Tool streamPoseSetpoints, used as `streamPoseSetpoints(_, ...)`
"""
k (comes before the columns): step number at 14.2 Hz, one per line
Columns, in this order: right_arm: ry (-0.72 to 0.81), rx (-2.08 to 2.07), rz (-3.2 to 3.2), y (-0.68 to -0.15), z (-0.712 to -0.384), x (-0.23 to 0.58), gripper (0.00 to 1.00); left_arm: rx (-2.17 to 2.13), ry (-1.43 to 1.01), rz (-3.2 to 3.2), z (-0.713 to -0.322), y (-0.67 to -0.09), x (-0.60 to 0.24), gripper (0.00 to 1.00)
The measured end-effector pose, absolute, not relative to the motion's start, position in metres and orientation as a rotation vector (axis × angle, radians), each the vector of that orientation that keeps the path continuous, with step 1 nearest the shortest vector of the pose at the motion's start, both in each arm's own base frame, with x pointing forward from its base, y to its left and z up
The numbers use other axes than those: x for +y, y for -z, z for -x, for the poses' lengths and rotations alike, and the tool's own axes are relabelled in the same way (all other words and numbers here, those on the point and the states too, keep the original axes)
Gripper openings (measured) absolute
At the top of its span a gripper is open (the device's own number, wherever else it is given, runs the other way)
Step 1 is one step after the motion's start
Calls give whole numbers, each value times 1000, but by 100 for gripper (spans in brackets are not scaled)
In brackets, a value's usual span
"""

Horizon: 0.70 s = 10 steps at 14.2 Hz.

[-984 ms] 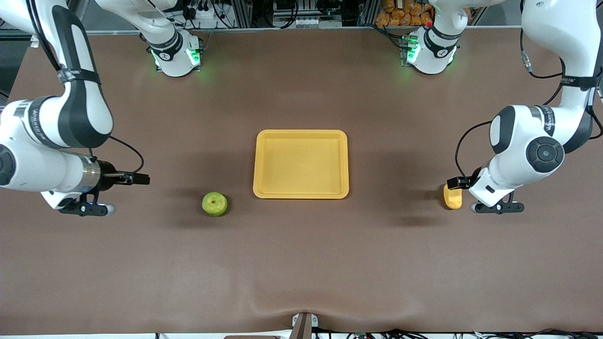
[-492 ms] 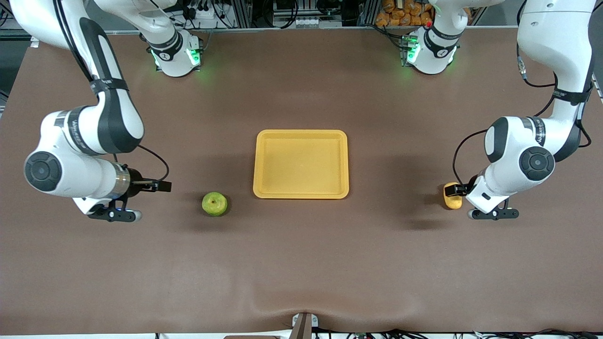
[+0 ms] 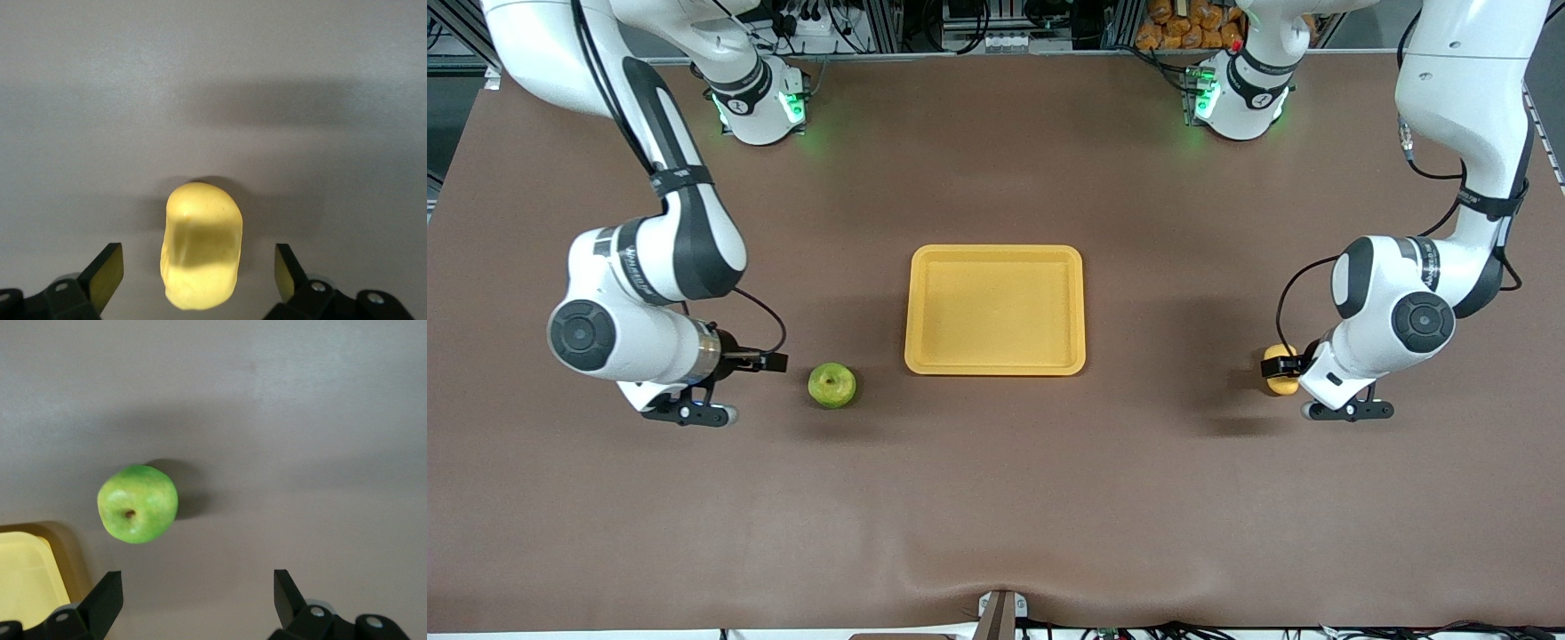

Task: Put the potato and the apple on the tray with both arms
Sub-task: 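Lower and close the left gripper on the potato while the right grasps the apple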

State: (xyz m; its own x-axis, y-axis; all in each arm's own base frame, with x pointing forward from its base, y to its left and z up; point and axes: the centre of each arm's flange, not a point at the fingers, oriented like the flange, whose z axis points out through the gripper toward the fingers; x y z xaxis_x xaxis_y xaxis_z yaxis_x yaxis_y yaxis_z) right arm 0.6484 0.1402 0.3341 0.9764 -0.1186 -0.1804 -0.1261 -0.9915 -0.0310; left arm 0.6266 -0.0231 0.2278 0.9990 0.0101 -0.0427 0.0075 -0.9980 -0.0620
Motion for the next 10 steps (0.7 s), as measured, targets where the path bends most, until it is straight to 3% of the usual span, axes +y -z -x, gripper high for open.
streamPoseSetpoints(10, -217, 210, 3091, -271, -650, 189, 100, -22, -70, 3084, -626, -210, -19, 100)
